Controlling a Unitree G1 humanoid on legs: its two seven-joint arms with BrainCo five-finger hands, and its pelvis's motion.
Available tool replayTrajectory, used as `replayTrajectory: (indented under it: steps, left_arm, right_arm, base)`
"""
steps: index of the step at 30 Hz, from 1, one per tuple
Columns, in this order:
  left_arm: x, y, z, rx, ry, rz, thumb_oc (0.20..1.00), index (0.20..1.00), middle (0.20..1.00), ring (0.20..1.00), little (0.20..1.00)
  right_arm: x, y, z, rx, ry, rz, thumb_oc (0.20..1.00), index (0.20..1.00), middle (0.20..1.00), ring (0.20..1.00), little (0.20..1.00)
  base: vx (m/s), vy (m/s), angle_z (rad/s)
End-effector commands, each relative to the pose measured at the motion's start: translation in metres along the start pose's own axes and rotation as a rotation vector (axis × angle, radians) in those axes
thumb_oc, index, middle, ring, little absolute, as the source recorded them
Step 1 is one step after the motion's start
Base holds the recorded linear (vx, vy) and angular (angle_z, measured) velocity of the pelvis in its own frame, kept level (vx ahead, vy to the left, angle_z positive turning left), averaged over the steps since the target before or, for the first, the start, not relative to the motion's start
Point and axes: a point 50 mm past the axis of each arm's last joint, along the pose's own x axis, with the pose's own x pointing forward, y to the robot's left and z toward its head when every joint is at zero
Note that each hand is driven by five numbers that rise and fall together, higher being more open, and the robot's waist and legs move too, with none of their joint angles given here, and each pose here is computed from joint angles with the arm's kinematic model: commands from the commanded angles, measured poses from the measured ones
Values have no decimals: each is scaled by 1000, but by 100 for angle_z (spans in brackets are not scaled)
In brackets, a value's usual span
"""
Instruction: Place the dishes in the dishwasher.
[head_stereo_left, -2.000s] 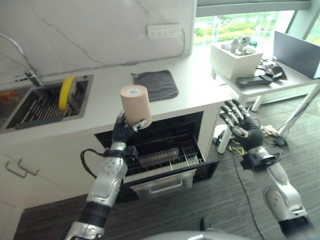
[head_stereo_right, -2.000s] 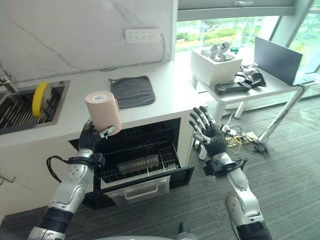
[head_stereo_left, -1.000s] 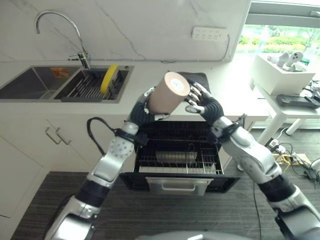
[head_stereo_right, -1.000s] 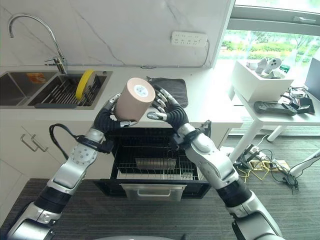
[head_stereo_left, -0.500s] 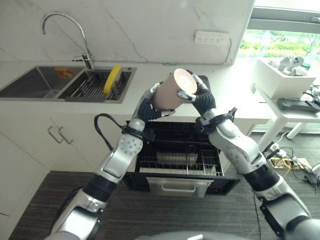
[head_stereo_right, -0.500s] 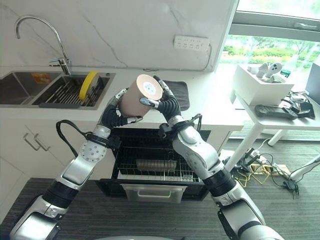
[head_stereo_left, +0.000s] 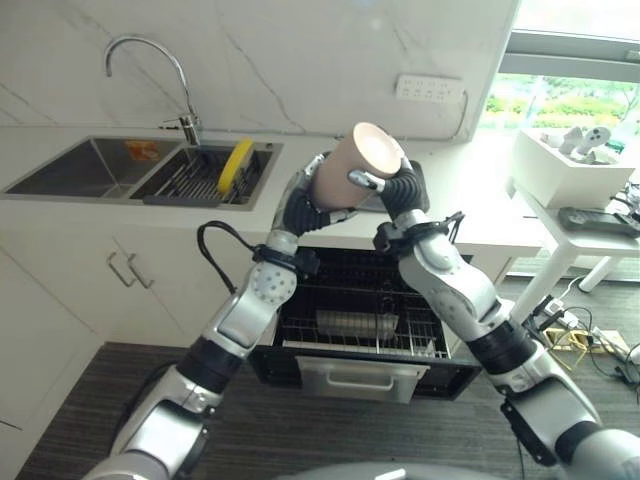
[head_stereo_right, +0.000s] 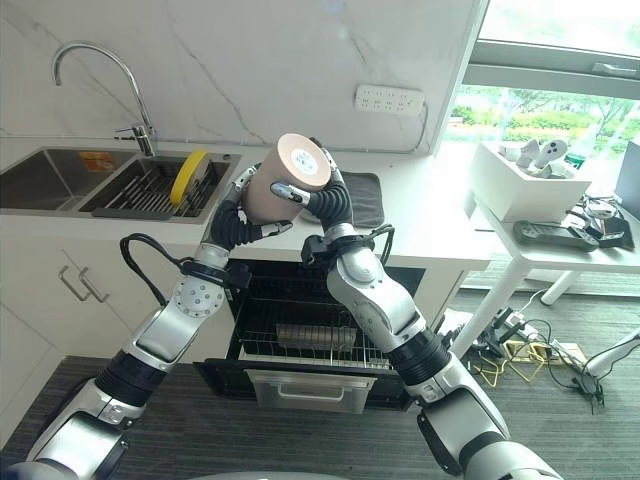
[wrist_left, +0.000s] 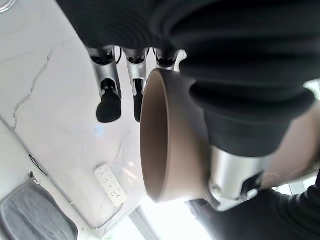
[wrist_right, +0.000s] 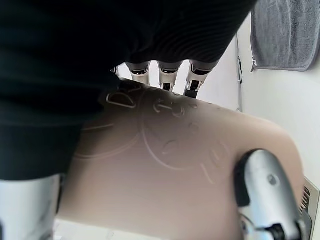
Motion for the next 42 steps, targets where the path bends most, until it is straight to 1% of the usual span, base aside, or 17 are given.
replayTrajectory:
  steps: [1, 8, 9, 10, 14, 19, 25, 29, 30, 31, 34, 37, 41, 42]
  left_arm:
    - [30, -8, 42, 42, -223, -22, 200, 200, 200, 200, 200]
    - [30, -12, 52, 69, -276, -42, 200, 200, 200, 200, 200]
    - [30, -11, 53, 70, -288, -41, 200, 200, 200, 200, 200]
    - [30, -11, 54, 70, -293, -37, 200, 200, 200, 200, 200]
    - [29, -21, 54, 73, -311, -64, 200, 200, 200, 200, 200]
    - [21, -36, 63, 79, -411, -111, 200, 200, 200, 200, 200]
    - [9, -53, 63, 79, -450, -190, 200, 200, 200, 200, 200]
    - [7, -58, 65, 75, -466, -228, 200, 200, 200, 200, 200]
    - [5, -59, 67, 68, -471, -237, 774, 774, 774, 774, 774]
    - [5, -60, 67, 66, -471, -244, 1000, 1000, 1000, 1000, 1000]
    - [3, -67, 60, 67, -399, -303, 1000, 1000, 1000, 1000, 1000]
    - [1, -71, 44, 80, -305, -310, 1000, 1000, 1000, 1000, 1000]
    - [-11, -63, -3, 93, -60, -235, 1000, 1000, 1000, 1000, 1000]
    - [-16, -59, -14, 97, -11, -206, 1000, 1000, 1000, 1000, 1000]
  right_arm:
    - [19, 21, 29, -15, -125, 28, 1000, 1000, 1000, 1000, 1000]
    - [21, 25, 24, -35, -113, -1, 1000, 1000, 1000, 1000, 1000]
    - [22, 24, 27, -57, -128, 11, 457, 457, 457, 457, 457]
    - [23, 25, 28, -64, -132, 19, 200, 200, 200, 200, 200]
    - [26, 36, 34, -111, -153, 51, 200, 200, 200, 200, 200]
    - [27, 37, 33, -90, -141, 47, 200, 200, 200, 200, 200]
    - [27, 39, 38, -84, -163, 60, 200, 200, 200, 200, 200]
    - [29, 43, 39, -74, -159, 58, 200, 200, 200, 200, 200]
    - [29, 43, 39, -70, -161, 55, 200, 200, 200, 200, 200]
    - [29, 44, 39, -68, -161, 54, 200, 200, 200, 200, 200]
    - [30, 45, 41, -43, -175, 37, 200, 200, 200, 200, 200]
    - [29, 43, 45, -18, -201, 17, 200, 200, 200, 200, 200]
    - [24, 18, 51, 9, -242, -87, 200, 200, 200, 200, 200]
    - [21, 11, 51, 48, -241, -109, 200, 200, 200, 200, 200]
  base:
    - [0, 0, 0]
    - [0, 0, 0]
    - [0, 0, 0]
    - [0, 0, 0]
    - [0, 0, 0]
    - [0, 0, 0]
    - [1, -3, 1]
    - [8, -13, 11]
    - [9, -6, 10]
    - [11, -4, 5]
    - [3, 0, 2]
    - [0, 0, 0]
    - [50, 23, 1]
    - [0, 0, 0]
